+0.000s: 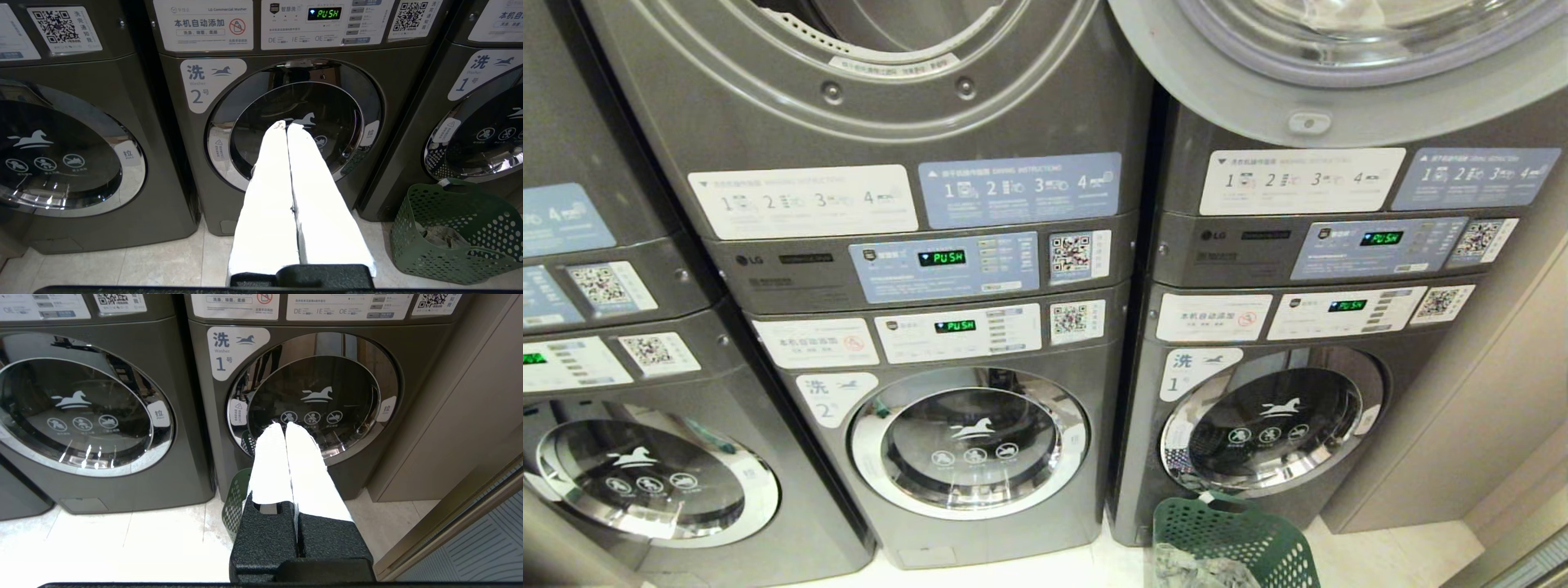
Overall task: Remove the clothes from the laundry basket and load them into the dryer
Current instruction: Take the clothes out of the basket
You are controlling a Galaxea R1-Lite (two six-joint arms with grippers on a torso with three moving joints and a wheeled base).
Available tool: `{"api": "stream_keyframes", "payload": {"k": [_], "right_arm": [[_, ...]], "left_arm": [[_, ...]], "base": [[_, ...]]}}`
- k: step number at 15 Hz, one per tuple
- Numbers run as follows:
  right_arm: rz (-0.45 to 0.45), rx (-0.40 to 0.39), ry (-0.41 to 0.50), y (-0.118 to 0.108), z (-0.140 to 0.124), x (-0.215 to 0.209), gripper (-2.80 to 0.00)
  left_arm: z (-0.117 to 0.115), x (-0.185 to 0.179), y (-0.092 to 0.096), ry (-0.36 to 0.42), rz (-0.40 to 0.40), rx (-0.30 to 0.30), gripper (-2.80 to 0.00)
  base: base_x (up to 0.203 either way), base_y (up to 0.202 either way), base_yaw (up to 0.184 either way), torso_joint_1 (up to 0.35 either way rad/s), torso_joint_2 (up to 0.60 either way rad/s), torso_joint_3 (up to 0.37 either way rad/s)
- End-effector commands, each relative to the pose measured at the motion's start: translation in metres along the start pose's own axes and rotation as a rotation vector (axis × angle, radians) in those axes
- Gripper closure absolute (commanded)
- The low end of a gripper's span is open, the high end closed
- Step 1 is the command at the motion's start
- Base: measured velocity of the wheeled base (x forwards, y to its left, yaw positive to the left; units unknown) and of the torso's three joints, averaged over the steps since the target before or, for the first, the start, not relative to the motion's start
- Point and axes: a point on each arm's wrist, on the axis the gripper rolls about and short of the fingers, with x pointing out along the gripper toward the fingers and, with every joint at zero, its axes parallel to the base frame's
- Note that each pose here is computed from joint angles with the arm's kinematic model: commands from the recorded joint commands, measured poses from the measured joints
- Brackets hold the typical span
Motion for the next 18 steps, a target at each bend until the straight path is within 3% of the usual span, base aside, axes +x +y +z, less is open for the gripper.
{"api": "stream_keyframes", "payload": {"k": [1,18], "right_arm": [[0.001,-0.001,0.003,0.0000,-0.0002,0.0002,0.00],[0.001,-0.001,0.002,0.0000,0.0001,0.0000,0.00]], "left_arm": [[0.0000,0.0000,0.0000,0.000,-0.001,0.000,0.00],[0.0000,0.0000,0.0000,-0.001,0.000,0.000,0.00]], "base": [[0.000,0.000,0.000,-0.141,0.31,0.166],[0.000,0.000,0.000,-0.153,0.33,0.181]]}}
